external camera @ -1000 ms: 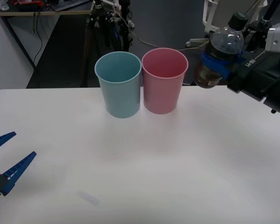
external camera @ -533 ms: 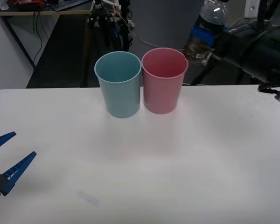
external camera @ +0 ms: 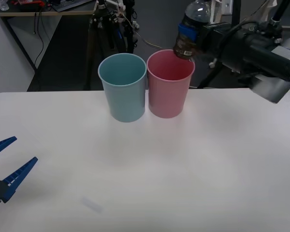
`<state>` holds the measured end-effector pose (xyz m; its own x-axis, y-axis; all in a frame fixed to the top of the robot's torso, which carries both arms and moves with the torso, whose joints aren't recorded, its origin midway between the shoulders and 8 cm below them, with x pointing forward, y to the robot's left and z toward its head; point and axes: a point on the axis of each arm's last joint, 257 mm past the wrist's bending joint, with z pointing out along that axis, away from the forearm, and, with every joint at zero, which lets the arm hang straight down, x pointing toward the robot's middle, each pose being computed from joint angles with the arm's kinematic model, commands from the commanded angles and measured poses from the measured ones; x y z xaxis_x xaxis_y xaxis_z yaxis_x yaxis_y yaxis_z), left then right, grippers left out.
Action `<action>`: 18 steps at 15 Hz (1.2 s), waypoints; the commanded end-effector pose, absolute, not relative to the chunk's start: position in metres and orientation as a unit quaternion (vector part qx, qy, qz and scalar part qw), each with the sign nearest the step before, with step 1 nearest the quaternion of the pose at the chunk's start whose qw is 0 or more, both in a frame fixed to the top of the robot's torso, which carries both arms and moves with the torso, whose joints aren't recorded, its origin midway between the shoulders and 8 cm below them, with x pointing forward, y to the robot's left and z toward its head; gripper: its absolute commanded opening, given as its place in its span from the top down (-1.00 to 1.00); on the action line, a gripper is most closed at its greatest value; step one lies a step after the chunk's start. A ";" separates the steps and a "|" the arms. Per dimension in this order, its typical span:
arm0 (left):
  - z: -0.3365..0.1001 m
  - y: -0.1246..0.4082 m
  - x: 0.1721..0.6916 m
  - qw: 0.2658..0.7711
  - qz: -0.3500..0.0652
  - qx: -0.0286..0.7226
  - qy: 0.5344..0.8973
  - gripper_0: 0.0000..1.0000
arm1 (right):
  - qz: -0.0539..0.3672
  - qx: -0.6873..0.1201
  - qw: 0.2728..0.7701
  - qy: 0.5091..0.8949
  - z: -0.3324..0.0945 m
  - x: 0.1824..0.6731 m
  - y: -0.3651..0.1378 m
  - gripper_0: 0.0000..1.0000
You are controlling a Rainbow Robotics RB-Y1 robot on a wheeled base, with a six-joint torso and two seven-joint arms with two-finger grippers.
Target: Grasp the object on the table and drop it into the matching bin: aluminum can to the light blue bin, PET bottle to the pink bin.
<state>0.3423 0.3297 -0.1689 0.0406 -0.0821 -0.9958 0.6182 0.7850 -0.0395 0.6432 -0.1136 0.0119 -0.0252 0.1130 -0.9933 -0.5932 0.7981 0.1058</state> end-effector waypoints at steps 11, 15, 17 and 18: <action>-0.169 0.330 0.342 0.691 -0.253 0.208 0.645 -1.00 | 0.250 -0.180 0.674 0.671 -0.002 0.657 -0.089 0.60; -0.169 0.330 0.342 0.691 -0.253 0.208 0.645 -1.00 | 0.245 -0.177 0.675 0.673 -0.002 0.659 -0.090 -1.00; -0.169 0.330 0.342 0.691 -0.253 0.208 0.645 -1.00 | 0.246 -0.176 0.676 0.672 0.000 0.659 -0.091 -1.00; -0.169 0.330 0.342 0.691 -0.253 0.208 0.645 -1.00 | 0.246 -0.177 0.677 0.671 0.001 0.659 -0.091 -1.00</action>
